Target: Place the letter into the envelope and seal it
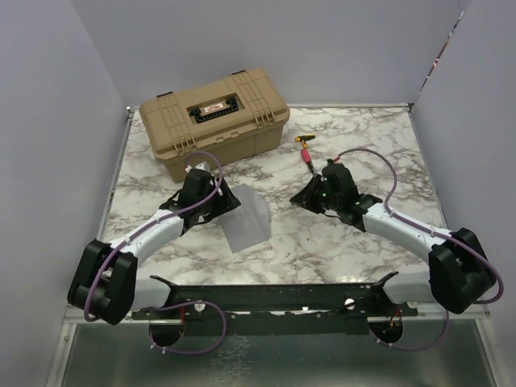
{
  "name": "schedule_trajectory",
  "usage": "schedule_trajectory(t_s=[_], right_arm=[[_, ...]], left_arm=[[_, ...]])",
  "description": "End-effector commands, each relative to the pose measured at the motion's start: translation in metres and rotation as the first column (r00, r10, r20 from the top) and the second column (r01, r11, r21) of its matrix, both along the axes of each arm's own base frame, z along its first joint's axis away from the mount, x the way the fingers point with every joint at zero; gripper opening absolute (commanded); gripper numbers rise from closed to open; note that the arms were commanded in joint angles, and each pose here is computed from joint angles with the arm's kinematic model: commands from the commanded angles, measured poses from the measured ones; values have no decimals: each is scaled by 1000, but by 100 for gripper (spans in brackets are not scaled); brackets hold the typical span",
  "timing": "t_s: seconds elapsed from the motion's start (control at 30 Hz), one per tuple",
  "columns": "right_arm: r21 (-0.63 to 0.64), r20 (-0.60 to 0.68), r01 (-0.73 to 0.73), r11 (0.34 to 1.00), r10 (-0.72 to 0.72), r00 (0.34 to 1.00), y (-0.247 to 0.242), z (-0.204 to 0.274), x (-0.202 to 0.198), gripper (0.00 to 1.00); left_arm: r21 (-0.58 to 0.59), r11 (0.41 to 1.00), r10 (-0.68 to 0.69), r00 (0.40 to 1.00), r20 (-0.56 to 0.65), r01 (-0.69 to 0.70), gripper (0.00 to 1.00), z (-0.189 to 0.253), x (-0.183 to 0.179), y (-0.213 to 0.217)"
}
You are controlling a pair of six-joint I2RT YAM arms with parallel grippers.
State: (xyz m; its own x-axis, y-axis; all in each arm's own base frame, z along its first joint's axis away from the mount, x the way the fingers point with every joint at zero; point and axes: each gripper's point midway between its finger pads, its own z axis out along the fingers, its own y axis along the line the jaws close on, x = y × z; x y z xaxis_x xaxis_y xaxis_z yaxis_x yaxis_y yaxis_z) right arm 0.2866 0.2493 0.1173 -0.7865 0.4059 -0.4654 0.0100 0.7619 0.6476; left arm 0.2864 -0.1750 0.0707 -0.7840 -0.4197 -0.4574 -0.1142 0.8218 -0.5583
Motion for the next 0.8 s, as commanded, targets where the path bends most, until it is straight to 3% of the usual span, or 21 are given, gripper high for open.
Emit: schedule_trajectory(t_s=[0.0, 0.2, 0.4, 0.77], right_arm=[[92, -123, 110, 990, -98, 988, -26, -17, -4, 7], [213, -211, 294, 932, -250, 945, -62, -39, 8, 11], [223, -273, 446, 867, -384, 882, -95, -58, 12, 12], [252, -360, 524, 814, -424, 831, -109, -75, 15, 15]], left_arm=[[-6, 999, -39, 999, 35, 39, 76, 21, -4, -1], [15, 999, -33, 999, 15, 33, 80, 14, -11, 5], [14, 999, -49, 999, 8, 49, 80, 13, -13, 3], [12, 999, -52, 999, -3, 52, 80, 11, -12, 1]])
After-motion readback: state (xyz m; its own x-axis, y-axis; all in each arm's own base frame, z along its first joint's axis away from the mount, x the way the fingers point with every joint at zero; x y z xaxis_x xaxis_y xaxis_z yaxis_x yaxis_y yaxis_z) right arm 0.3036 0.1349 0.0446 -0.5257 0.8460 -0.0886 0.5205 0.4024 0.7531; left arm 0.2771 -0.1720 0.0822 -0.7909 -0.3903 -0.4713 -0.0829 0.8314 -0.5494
